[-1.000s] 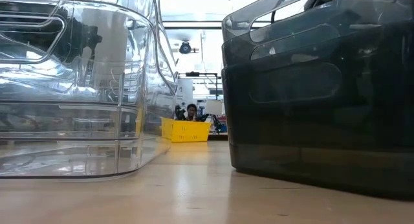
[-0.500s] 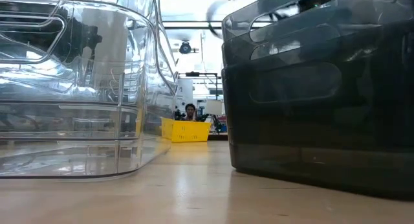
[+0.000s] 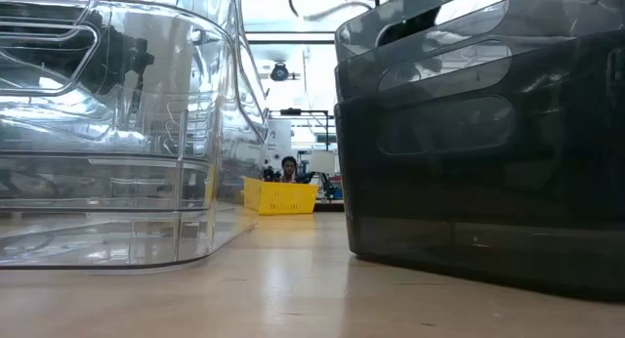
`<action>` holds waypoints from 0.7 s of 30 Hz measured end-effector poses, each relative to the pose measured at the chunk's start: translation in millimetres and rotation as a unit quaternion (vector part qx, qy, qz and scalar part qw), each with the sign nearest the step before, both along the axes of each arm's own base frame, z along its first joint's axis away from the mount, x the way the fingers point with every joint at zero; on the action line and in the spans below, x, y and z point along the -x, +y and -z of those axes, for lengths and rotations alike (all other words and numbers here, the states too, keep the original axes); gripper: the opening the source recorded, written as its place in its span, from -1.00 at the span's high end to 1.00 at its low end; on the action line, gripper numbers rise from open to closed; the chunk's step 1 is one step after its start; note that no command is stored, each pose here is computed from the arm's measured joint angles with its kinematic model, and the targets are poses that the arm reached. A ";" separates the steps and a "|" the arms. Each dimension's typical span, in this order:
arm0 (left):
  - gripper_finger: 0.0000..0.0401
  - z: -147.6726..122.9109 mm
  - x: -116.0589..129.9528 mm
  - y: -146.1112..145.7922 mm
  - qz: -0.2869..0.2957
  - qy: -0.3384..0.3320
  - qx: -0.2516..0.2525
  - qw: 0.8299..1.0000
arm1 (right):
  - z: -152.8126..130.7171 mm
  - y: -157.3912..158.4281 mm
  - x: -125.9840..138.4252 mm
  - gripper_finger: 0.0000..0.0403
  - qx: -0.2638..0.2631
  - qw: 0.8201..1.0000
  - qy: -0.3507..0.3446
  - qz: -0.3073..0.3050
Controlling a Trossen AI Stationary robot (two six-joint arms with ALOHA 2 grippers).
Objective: Stack baskets by color
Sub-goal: Stack the bottom right yellow bin into the top yellow bin
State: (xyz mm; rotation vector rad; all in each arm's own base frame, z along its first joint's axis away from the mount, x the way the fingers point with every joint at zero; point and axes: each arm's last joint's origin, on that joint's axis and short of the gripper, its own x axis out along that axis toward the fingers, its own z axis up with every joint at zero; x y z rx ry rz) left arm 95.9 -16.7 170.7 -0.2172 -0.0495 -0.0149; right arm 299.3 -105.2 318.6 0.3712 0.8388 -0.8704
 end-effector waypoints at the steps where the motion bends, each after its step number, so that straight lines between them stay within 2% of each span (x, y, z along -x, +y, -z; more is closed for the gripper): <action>1: 0.42 0.0 0.0 0.0 0.000 0.000 -0.002 1.000 | 5.5 -4.1 1.8 0.94 -0.001 1.000 0.002 0.015; 10: 0.42 -0.7 0.0 1.3 -0.021 -0.005 0.003 1.000 | 54.1 -14.3 15.7 0.94 -0.066 0.993 0.013 0.095; 21: 0.42 -2.3 0.1 1.7 -0.026 -0.013 0.015 0.999 | 58.0 -14.2 12.8 0.94 -0.099 0.986 -0.037 0.129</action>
